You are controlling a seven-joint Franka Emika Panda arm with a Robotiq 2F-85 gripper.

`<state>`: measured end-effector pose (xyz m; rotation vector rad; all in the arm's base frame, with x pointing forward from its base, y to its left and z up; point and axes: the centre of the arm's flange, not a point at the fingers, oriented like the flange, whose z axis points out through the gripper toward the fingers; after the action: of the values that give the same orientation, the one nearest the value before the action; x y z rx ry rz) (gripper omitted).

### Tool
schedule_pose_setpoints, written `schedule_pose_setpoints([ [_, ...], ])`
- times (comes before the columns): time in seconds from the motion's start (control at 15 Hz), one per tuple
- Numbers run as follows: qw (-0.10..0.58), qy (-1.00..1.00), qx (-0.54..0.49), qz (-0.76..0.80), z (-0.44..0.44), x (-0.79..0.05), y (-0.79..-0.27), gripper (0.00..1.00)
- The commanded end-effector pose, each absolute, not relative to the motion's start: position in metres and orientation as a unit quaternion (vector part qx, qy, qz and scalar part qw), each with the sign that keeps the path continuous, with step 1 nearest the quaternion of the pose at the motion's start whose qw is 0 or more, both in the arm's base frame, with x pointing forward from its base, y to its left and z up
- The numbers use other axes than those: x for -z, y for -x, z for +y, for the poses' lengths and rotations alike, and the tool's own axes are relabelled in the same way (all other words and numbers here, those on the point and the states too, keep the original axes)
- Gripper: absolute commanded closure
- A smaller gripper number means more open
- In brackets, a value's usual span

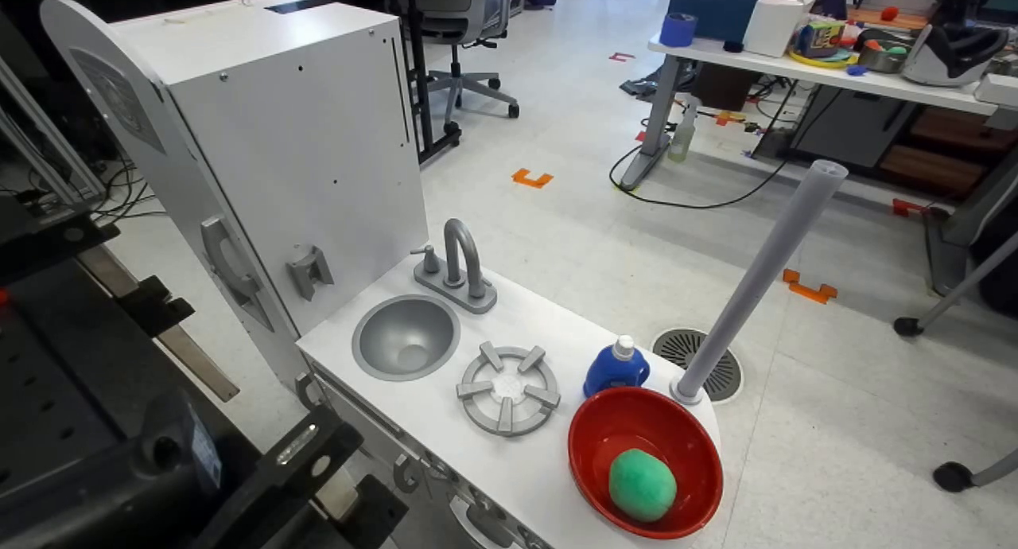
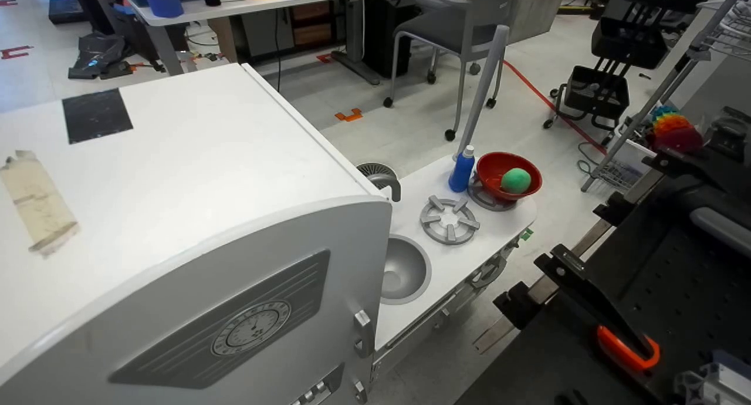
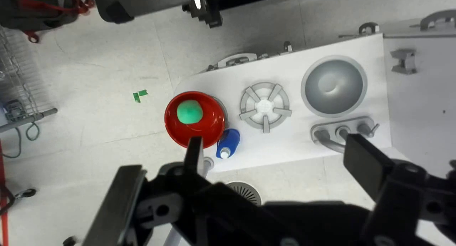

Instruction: Move the blue bottle to the left.

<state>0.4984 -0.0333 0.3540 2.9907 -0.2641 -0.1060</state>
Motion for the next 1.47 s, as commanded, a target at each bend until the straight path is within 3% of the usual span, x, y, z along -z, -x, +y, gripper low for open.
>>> schedule_pose_setpoints([
  [0.0, 0.069, -0.989, 0.006, -0.133, -0.038, -0.306, -0.581, 0.0],
  [0.67, 0.012, -0.972, 0.035, -0.233, -0.082, -0.106, -0.698, 0.0],
  [1.4, 0.035, -0.945, 0.047, -0.322, -0.178, 0.074, -0.735, 0.0],
])
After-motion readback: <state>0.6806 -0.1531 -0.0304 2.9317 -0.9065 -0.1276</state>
